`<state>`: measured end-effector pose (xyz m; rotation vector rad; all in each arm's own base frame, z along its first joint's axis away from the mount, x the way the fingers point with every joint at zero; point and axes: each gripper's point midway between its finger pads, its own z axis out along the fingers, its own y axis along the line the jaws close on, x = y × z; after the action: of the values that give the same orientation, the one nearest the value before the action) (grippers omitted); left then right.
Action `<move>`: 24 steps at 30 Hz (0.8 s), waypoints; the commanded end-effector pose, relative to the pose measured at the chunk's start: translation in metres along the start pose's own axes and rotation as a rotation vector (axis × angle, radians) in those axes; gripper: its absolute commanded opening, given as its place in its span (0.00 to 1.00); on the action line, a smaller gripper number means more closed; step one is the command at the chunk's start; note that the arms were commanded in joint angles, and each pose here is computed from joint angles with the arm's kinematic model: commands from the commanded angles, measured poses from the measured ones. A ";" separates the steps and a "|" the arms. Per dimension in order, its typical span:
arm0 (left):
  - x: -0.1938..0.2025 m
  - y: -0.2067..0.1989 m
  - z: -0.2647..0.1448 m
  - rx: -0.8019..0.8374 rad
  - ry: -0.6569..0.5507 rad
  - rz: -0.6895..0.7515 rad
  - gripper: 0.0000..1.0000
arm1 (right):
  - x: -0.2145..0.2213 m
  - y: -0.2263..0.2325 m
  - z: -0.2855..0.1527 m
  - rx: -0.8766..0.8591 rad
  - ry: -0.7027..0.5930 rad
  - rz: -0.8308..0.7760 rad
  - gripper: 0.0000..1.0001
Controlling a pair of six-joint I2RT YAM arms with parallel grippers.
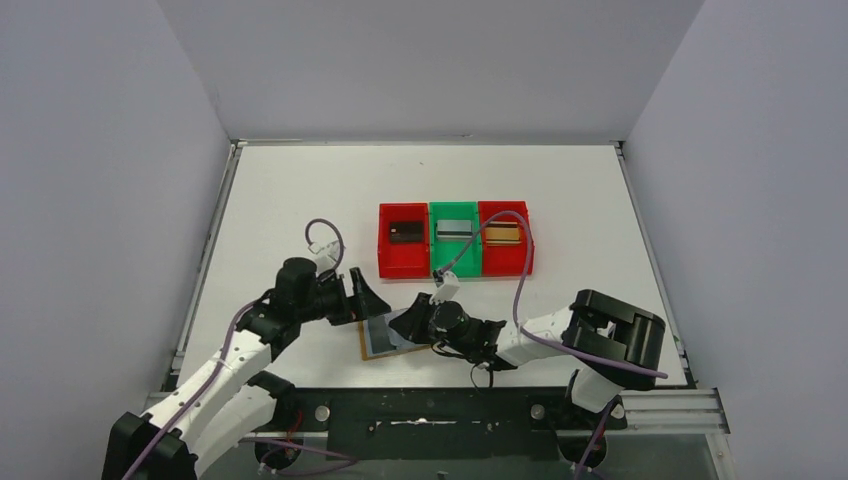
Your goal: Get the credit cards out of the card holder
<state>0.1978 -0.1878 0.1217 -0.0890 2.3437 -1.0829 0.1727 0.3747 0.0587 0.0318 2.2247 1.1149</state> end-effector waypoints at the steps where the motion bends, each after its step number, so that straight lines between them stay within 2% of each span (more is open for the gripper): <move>1: 0.007 -0.019 0.014 0.055 -0.044 -0.027 0.80 | -0.025 0.048 -0.005 -0.200 -0.094 0.107 0.11; 7: 0.036 -0.006 0.025 0.044 0.006 -0.076 0.73 | -0.021 0.042 0.001 -0.183 -0.087 0.153 0.14; 11: 0.041 -0.001 0.025 0.033 0.010 -0.081 0.67 | -0.015 0.038 0.005 -0.177 -0.071 0.176 0.14; 17: 0.050 0.018 0.029 -0.034 0.022 -0.092 0.59 | -0.014 0.031 0.005 -0.143 -0.071 0.170 0.21; 20: 0.054 0.022 0.032 -0.030 0.029 -0.099 0.56 | -0.019 0.022 0.001 -0.073 -0.089 0.136 0.24; 24: 0.058 0.024 0.035 -0.031 0.047 -0.098 0.44 | -0.028 0.003 -0.015 0.027 -0.147 0.112 0.26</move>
<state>0.1614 -0.2042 0.0512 -0.2246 2.4818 -1.0718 0.1716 0.3747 0.0565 0.1842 2.2243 1.1887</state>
